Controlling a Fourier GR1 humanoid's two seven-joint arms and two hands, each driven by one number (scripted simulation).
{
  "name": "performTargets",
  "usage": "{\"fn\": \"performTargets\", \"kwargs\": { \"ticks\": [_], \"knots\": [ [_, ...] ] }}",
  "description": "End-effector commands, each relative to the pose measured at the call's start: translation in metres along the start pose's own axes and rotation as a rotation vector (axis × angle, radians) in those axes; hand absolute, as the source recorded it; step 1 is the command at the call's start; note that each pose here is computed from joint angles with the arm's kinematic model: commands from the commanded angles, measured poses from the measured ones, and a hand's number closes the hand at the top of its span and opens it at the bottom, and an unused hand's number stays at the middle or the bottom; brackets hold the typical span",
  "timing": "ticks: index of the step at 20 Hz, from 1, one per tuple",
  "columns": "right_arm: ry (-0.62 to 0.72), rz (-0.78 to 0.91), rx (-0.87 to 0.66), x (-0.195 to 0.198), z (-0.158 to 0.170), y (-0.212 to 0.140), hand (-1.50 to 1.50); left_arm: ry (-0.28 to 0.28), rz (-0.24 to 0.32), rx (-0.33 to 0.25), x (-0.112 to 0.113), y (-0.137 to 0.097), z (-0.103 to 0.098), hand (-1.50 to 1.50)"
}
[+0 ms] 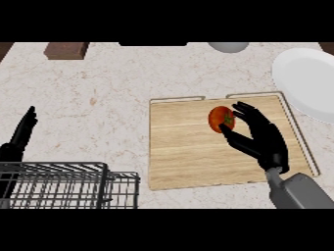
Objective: Pick the tomato from the tray and place it in the plate
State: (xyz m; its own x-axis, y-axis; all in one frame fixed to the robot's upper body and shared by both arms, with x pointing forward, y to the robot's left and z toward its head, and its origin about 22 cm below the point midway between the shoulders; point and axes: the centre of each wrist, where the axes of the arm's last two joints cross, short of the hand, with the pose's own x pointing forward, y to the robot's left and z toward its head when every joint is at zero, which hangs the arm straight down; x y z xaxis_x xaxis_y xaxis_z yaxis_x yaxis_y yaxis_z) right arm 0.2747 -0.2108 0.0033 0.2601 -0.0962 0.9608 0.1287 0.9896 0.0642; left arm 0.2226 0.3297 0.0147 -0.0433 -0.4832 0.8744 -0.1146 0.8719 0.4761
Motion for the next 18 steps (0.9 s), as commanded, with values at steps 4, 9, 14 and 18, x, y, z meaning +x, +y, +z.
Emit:
{"fn": "performTargets", "kwargs": {
  "ticks": [4, 9, 14, 18],
  "knots": [
    [-0.012, 0.003, -0.035, -0.02, -0.01, 0.016, 1.5, 0.098, 0.018, -0.019, -0.019, -0.019, 0.004, 0.0],
    [0.035, 0.423, -0.08, 0.015, -0.019, -0.117, 1.5, 0.073, 0.013, -0.028, -0.007, -0.002, 0.011, 0.0],
    [0.039, 0.965, -0.114, 0.054, 0.004, -0.227, 1.5, 0.012, 0.012, -0.015, 0.005, 0.0, -0.001, 0.0],
    [0.001, 1.201, -0.227, 0.116, 0.023, -0.296, 1.5, 0.017, 0.016, -0.018, 0.006, 0.002, -0.001, 0.0]
  ]
}}
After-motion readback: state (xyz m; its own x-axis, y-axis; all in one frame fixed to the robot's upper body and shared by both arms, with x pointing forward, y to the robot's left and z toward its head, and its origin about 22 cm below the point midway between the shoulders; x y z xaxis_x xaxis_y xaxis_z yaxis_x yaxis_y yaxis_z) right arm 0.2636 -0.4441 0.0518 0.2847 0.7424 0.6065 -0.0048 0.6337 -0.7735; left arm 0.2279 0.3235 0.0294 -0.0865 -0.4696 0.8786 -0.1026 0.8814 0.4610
